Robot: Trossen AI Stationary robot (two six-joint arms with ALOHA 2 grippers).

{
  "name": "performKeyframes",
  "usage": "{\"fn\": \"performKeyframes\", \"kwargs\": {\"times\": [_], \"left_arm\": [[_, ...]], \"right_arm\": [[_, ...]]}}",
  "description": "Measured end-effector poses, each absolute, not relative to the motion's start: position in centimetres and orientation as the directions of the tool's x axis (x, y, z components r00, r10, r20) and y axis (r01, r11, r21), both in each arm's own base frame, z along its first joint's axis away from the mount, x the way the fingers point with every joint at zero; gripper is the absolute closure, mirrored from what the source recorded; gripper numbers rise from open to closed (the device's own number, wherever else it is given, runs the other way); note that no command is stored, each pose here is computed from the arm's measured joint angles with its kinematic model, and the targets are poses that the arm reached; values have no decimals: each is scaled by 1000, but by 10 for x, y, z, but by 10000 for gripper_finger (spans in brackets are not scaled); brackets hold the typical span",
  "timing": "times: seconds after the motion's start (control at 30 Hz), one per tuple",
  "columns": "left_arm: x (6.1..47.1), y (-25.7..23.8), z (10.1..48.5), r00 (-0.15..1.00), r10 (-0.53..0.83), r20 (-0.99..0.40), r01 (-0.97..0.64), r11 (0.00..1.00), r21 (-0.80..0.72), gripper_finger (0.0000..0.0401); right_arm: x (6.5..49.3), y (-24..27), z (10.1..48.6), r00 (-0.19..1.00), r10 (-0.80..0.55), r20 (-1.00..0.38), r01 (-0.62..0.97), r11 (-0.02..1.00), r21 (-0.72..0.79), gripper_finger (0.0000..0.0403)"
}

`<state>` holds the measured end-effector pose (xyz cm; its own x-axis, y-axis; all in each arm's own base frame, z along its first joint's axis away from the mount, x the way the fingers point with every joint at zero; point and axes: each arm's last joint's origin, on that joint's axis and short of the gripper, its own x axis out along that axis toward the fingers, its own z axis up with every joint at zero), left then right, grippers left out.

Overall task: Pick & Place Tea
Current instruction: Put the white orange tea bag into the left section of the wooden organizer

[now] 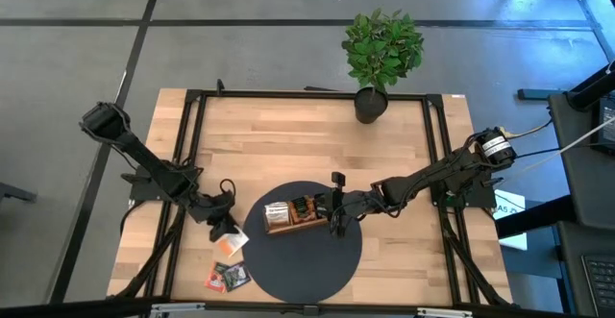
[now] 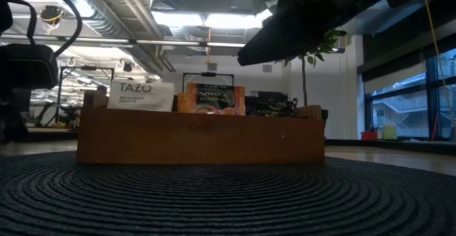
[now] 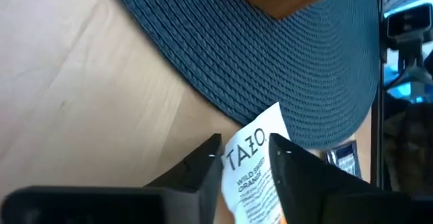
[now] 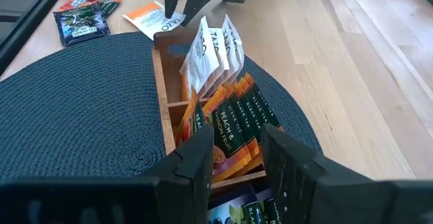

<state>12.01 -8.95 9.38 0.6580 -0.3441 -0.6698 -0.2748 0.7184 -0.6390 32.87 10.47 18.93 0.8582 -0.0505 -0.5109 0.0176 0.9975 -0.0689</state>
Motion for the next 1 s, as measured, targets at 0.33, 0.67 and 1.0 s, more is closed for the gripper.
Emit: {"fn": "performKeyframes", "kwargs": {"times": [0.33, 0.67, 1.0], "left_arm": [[119, -90, 93, 625, -380, -681, -219, 752, -621, 395], [131, -100, 121, 694, -470, -546, -97, 690, -717, 399], [149, -103, 170, 906, -253, -340, 9, 814, -581, 399]], "right_arm": [[329, 105, 189, 858, -50, -511, 17, 997, -69, 276], [329, 105, 189, 859, -51, -510, 17, 997, -71, 276], [329, 105, 190, 862, -50, -504, 17, 997, -70, 276]]}}
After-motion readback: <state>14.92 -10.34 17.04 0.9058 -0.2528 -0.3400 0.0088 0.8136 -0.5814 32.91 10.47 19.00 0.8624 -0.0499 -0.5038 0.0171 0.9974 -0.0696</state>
